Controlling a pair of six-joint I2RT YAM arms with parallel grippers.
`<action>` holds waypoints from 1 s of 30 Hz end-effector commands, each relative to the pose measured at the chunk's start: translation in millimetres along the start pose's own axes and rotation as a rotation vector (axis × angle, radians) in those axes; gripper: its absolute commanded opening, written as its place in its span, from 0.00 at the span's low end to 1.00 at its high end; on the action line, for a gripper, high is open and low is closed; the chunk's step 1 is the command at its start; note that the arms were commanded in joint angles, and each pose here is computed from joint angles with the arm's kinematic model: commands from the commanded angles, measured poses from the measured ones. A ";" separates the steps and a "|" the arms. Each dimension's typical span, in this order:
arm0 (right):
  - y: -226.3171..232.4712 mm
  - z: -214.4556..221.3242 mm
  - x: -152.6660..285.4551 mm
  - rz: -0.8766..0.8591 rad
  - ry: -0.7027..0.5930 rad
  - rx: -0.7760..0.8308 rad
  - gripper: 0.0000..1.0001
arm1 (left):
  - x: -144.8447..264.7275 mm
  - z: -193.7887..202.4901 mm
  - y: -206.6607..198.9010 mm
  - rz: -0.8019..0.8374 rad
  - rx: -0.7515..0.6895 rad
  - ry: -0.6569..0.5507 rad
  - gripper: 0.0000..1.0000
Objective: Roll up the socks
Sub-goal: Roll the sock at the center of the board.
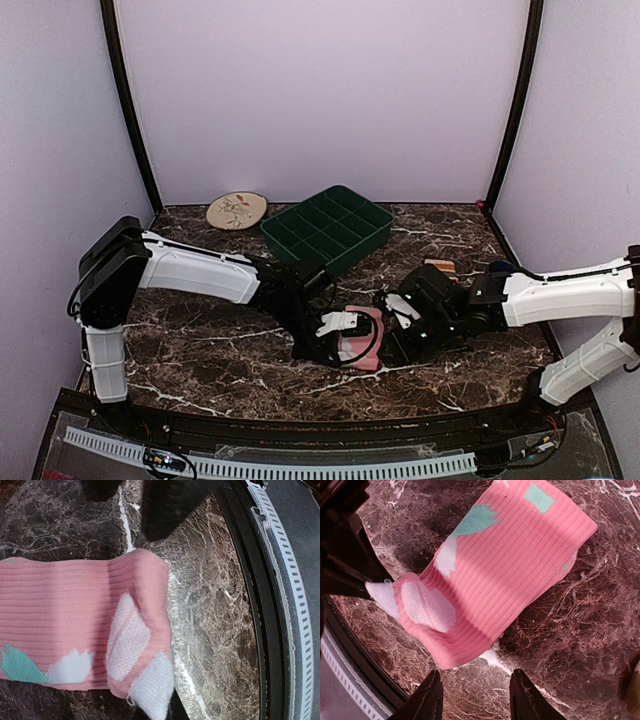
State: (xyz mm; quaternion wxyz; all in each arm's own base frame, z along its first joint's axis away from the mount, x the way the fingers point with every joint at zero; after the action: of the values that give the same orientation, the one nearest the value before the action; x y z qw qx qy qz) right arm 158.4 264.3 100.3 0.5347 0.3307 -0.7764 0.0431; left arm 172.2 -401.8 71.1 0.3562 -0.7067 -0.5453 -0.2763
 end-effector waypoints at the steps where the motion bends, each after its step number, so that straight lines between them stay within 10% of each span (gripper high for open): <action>1: -2.8 4.7 5.2 0.138 -0.068 0.064 0.44 | 3.5 -5.6 2.3 0.064 0.057 -0.017 0.00; 30: 48.8 3.7 -8.8 0.420 -0.168 0.590 0.46 | 5.3 -12.5 24.9 0.196 0.196 -0.116 0.00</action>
State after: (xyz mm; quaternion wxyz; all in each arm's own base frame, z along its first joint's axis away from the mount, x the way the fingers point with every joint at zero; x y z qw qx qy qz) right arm 126.0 290.7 96.3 0.3660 0.3018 -0.8194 0.3217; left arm 195.8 -409.6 69.6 0.4136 -0.7256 -0.5246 -0.1649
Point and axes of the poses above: each gripper's point midway between its finger pads, its own x axis back along the fingers, its own y axis along the line the jaws close on, z = x × y, the point moved 3 cm from there along x, back along the fingers, and after that the axes turned 2 degrees about -x, right-handed, at the moved point
